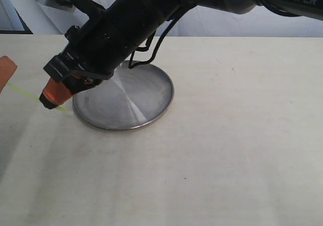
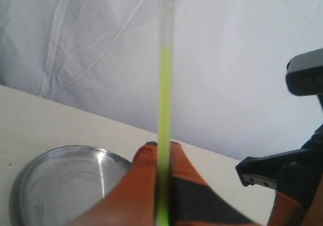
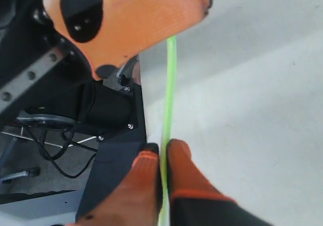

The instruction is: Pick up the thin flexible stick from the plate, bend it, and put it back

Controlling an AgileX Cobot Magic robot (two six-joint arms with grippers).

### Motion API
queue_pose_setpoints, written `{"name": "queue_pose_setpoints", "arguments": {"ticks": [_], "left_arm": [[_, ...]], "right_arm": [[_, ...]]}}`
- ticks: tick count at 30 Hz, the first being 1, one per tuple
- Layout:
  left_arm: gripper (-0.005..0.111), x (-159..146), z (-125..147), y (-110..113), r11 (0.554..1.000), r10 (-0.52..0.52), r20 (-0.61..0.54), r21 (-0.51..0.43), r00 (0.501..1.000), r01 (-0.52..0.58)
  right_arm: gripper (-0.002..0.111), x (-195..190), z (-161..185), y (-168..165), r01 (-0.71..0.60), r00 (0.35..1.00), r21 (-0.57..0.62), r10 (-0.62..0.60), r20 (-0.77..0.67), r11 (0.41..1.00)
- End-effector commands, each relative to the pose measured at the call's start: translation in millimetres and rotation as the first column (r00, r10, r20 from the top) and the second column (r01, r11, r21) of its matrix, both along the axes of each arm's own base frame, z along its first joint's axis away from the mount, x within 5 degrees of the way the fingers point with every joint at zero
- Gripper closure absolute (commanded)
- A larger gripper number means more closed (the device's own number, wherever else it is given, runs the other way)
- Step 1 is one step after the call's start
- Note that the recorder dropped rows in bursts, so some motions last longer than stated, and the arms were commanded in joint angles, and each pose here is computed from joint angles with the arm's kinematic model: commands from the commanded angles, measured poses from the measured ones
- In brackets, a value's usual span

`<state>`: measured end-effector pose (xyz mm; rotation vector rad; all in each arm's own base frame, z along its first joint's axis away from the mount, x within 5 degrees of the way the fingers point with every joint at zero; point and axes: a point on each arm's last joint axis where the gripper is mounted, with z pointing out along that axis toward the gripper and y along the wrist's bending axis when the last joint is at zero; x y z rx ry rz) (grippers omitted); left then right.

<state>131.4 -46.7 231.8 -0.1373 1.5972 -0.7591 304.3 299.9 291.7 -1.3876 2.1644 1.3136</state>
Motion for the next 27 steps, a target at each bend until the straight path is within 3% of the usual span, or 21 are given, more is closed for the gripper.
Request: {"name": "queue_pose_setpoints", "arguments": {"ticks": [1,5,11,14,17,18,25,27], "left_arm": [[0.107,-1,-11,0,0.995,0.007,-0.071,0.104,0.997,0.001],[0.107,-1,-10,0,0.995,0.007,-0.069,0.097,0.998,0.0],[0.107,-1,-1,-2,1.0,-0.026,-0.002,-0.013,1.0,0.026],[0.107,-3,-2,-5,0.997,-0.066,-0.03,-0.051,0.997,0.064],[0.107,-4,-3,-8,0.993,-0.102,-0.047,-0.059,0.994,0.099],[0.107,-4,-3,-9,0.991,-0.106,-0.06,-0.088,0.993,0.1],[0.107,-7,4,-13,0.946,-0.184,-0.058,-0.281,0.981,0.161],[0.107,-8,6,-14,0.942,-0.201,-0.04,-0.282,0.979,0.182]], "right_arm": [[0.109,-6,16,1,0.011,0.999,0.074,-0.008,-0.04,0.997],[0.109,-5,13,1,0.008,0.999,0.057,-0.006,-0.032,0.998],[0.109,-9,7,3,-0.026,1.0,-0.004,0.026,0.011,1.0],[0.085,-19,1,10,-0.089,0.993,-0.075,0.095,0.076,0.993],[0.051,-21,-6,19,-0.072,0.987,-0.11,0.087,0.137,0.991],[0.048,-20,-6,20,-0.066,0.985,-0.116,0.083,0.151,0.991],[0.048,-14,-35,29,-0.067,0.99,-0.158,0.086,0.113,0.985],[0.055,-14,-43,30,-0.084,0.991,-0.174,0.1,0.086,0.981]]}}
